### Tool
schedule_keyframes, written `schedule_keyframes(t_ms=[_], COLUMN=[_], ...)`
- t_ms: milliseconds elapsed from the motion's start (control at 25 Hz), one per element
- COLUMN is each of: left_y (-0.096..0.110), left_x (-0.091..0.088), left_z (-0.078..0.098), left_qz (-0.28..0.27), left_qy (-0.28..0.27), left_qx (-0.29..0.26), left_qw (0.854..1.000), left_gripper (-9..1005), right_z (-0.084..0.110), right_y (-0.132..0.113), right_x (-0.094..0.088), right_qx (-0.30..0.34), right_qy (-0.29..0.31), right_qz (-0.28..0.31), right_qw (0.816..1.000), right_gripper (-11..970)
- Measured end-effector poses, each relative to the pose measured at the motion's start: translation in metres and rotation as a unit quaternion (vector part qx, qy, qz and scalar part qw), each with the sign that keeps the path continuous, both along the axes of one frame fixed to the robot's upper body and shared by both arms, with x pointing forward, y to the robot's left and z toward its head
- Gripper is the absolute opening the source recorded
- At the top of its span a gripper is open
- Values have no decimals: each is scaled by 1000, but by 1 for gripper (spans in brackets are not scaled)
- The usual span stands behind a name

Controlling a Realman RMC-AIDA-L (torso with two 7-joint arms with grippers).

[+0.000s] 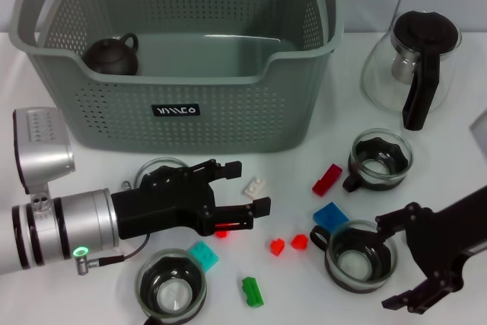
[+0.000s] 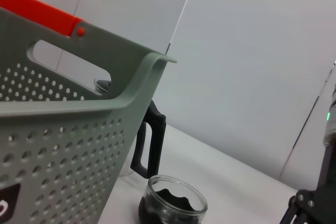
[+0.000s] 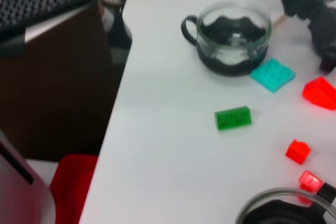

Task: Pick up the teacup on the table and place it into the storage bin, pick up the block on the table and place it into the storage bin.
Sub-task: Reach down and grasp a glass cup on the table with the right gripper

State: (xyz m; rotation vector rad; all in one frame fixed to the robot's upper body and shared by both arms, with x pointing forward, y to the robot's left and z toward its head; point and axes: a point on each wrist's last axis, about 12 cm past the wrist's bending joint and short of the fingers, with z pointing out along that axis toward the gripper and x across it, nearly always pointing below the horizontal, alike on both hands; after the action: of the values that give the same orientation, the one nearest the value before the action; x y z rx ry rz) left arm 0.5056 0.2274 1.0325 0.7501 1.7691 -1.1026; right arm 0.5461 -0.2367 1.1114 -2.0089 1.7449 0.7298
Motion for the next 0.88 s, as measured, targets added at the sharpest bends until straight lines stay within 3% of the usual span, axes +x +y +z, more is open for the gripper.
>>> schedule_keyframes(t_ms=[320, 880], left_y=[0, 4], left_x=[0, 0], left_z=[0, 0], left_qz=[2, 11], left_qy=[-1, -2], left_qx=[-1, -2], left_qw=[1000, 1000], left_gripper=[933, 933], right_z=[-5, -16], right_y=[20, 45], right_x=[5, 5], right_qx=[-34, -95], right_qy=[-10, -8], right_qz=[25, 44], right_qw=[999, 994], right_gripper=[912, 692])
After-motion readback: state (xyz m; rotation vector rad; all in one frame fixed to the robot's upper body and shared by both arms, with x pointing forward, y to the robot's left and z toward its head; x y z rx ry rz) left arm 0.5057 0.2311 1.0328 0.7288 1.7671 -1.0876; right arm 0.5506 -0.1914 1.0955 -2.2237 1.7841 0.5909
